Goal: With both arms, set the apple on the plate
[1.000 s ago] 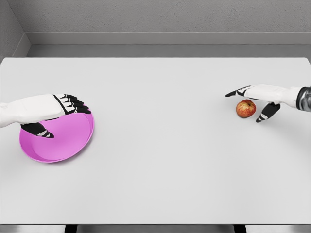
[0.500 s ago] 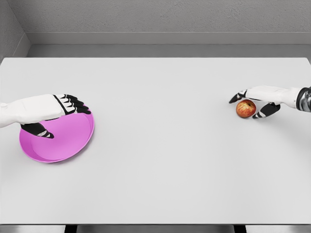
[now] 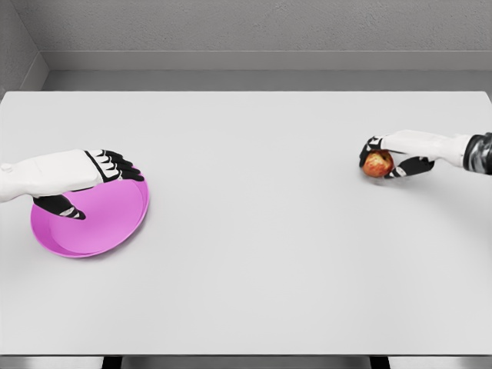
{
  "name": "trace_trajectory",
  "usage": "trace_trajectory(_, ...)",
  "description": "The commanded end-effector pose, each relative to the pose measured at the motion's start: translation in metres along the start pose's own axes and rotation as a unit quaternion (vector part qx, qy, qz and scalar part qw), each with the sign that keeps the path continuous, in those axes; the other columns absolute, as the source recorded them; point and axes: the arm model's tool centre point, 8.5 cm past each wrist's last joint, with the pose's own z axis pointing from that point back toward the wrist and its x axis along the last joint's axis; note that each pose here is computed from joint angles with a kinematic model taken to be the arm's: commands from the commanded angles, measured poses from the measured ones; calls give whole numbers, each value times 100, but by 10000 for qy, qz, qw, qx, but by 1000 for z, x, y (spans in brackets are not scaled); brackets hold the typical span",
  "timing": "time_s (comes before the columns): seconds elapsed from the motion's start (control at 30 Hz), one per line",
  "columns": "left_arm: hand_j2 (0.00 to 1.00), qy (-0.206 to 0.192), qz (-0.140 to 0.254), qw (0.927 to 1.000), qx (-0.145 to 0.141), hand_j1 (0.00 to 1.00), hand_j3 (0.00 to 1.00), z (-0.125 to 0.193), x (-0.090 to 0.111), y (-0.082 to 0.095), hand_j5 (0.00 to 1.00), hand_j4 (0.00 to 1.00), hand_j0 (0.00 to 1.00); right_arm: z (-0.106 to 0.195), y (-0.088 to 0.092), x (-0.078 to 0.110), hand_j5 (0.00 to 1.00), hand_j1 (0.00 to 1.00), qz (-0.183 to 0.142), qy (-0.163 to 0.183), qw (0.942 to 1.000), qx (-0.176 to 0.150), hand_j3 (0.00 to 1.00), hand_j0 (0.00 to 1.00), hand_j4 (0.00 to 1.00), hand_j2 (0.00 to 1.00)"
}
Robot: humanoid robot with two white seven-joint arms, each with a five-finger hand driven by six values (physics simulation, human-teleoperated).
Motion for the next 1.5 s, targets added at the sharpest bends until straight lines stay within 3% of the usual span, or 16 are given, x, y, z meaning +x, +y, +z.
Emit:
trace_trajectory(0.0, 100, -5, 31, 10000, 1, 100, 100, 0, 0, 0, 100, 100, 100, -3, -9, 14, 41, 41, -96, -344, 9991, -217, 41, 41, 41, 41)
trace_trajectory(0.1, 100, -3, 25, 10000, 13, 100, 100, 0, 0, 0, 100, 100, 100, -37, -9, 68, 41, 41, 298, -1111, 9933, -58, 41, 41, 41, 41)
trace_trajectory(0.2, 100, -3, 25, 10000, 13, 100, 100, 0, 0, 0, 100, 100, 100, -72, -2, 100, 41, 41, 401, -1544, 9870, 168, 41, 41, 41, 41)
trace_trajectory(0.4, 100, -3, 25, 10000, 14, 100, 100, 0, 0, 0, 100, 100, 100, -97, 1, 126, 42, 42, 485, -1870, 9807, 284, 42, 42, 42, 42)
trace_trajectory(0.47, 100, -3, 25, 10000, 14, 100, 100, 0, 0, 0, 100, 100, 100, -92, -7, 122, 42, 42, 501, -1814, 9819, 196, 42, 42, 42, 42)
trace_trajectory(0.5, 100, -3, 25, 10000, 6, 100, 100, 0, 0, 0, 100, 100, 100, -90, -11, 122, 51, 51, 510, -1811, 9820, 138, 51, 51, 51, 51)
trace_trajectory(0.57, 100, -3, 25, 10000, 14, 100, 100, 0, 0, 0, 100, 100, 100, -89, -14, 121, 100, 100, 536, -1790, 9823, 92, 100, 100, 100, 100)
trace_trajectory(0.77, 100, -3, 25, 10000, 6, 100, 100, 0, 0, 0, 100, 100, 100, -54, -43, 92, 100, 100, 332, -1467, 9868, -601, 100, 100, 100, 100)
trace_trajectory(0.87, 100, -69, 46, 10000, 43, 100, 100, -5, 2, 0, 100, 100, 100, 25, -67, 28, 100, 100, 49, -550, 9887, -1394, 100, 100, 100, 100)
trace_trajectory(0.93, 100, -628, 0, 9979, 151, 100, 100, -52, 22, 9, 100, 100, 100, 53, -66, 1, 100, 100, -202, -173, 9859, -1655, 100, 100, 100, 100)
trace_trajectory(1.0, 100, -893, 15, 9956, 282, 100, 100, -90, 25, 23, 100, 100, 100, 51, -57, -2, 100, 100, -263, -149, 9869, -1586, 100, 100, 100, 100)
trace_trajectory(1.07, 100, -1159, -292, 9925, 238, 100, 100, -142, 36, 58, 100, 100, 100, 57, -54, -5, 100, 100, -236, -66, 9883, -1508, 100, 100, 100, 100)
trace_trajectory(1.13, 100, -1391, -249, 9900, 39, 100, 100, -193, 50, 61, 100, 100, 100, 62, -52, -8, 100, 100, -209, 10, 9894, -1435, 100, 100, 100, 100)
trace_trajectory(1.23, 100, -1614, -202, 9866, 137, 100, 100, -215, 66, 68, 100, 100, 100, 54, -45, -5, 100, 100, -175, -25, 9919, -1257, 100, 100, 100, 100)
trace_trajectory(1.33, 100, -1691, -301, 9850, -172, 100, 100, -250, 76, 74, 100, 100, 100, 55, -45, -5, 100, 100, -159, -27, 9921, -1244, 100, 100, 100, 100)
trace_trajectory(1.47, 100, -1680, -319, 9850, -226, 100, 100, -270, 83, 76, 100, 100, 100, 57, -39, -8, 100, 100, -193, 15, 9928, -1180, 100, 100, 100, 100)
